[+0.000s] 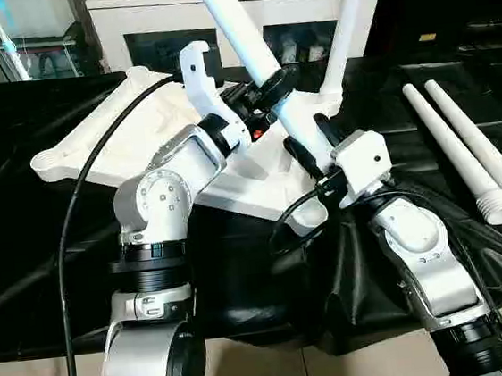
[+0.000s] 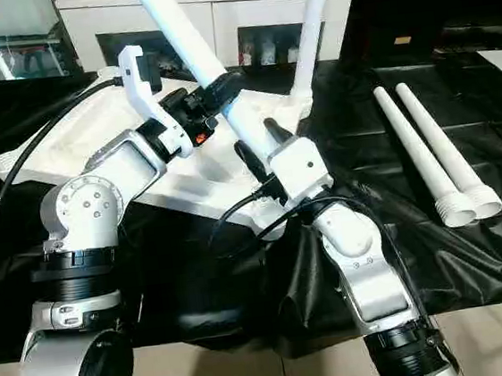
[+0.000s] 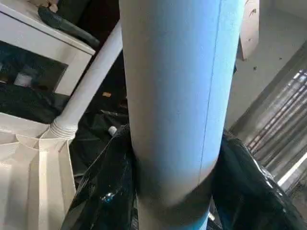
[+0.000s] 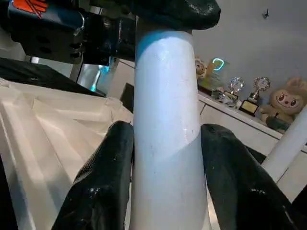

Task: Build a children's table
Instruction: Pick table leg

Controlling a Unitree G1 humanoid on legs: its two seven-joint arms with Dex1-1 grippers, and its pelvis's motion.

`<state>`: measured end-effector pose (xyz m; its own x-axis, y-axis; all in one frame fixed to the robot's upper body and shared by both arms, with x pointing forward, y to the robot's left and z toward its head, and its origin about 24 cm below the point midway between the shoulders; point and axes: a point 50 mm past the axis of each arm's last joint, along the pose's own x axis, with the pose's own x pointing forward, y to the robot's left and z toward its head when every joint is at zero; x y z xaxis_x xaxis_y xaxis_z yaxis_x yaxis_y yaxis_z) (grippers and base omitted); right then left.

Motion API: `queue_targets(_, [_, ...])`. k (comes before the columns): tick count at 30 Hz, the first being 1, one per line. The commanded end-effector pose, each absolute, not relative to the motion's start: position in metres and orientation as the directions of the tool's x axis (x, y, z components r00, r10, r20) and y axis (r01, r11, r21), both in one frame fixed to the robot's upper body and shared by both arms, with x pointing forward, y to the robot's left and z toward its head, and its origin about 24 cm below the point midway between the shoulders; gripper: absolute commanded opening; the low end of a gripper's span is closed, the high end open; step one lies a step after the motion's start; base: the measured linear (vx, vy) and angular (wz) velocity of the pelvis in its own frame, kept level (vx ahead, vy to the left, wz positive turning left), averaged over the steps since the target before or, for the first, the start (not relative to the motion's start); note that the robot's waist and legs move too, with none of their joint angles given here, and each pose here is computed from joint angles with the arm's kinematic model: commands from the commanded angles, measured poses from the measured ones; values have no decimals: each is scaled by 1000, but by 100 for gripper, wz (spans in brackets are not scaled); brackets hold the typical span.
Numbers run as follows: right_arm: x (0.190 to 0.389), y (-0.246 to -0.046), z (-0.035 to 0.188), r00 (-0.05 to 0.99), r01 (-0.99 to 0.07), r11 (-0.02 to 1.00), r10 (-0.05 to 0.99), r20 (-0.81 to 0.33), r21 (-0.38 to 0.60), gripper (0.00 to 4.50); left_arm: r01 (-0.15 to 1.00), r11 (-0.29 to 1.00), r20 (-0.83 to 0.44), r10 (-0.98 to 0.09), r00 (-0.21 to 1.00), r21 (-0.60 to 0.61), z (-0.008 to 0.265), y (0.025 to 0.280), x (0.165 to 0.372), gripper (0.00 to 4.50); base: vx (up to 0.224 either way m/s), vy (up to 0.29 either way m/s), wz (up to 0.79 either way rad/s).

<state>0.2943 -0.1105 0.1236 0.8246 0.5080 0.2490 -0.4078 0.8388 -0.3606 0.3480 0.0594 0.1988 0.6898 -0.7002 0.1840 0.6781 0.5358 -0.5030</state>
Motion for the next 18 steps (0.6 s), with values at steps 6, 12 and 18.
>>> queue_targets(6, [285, -99, 132, 733, -567, 773, 631, 254, -284, 282, 692, 562, 178, -704, 688, -452, 204, 59, 350, 186, 0, 0, 0])
queue_targets(12, [278, -107, 136, 712, -614, 741, 669, 216, -271, 334, 661, 632, 166, -660, 733, -406, 207, 74, 360, 185, 0, 0, 0])
queue_targets(18, [279, -126, 140, 698, -665, 714, 698, 158, -217, 366, 654, 654, 166, -647, 744, -380, 211, 84, 366, 185, 0, 0, 0])
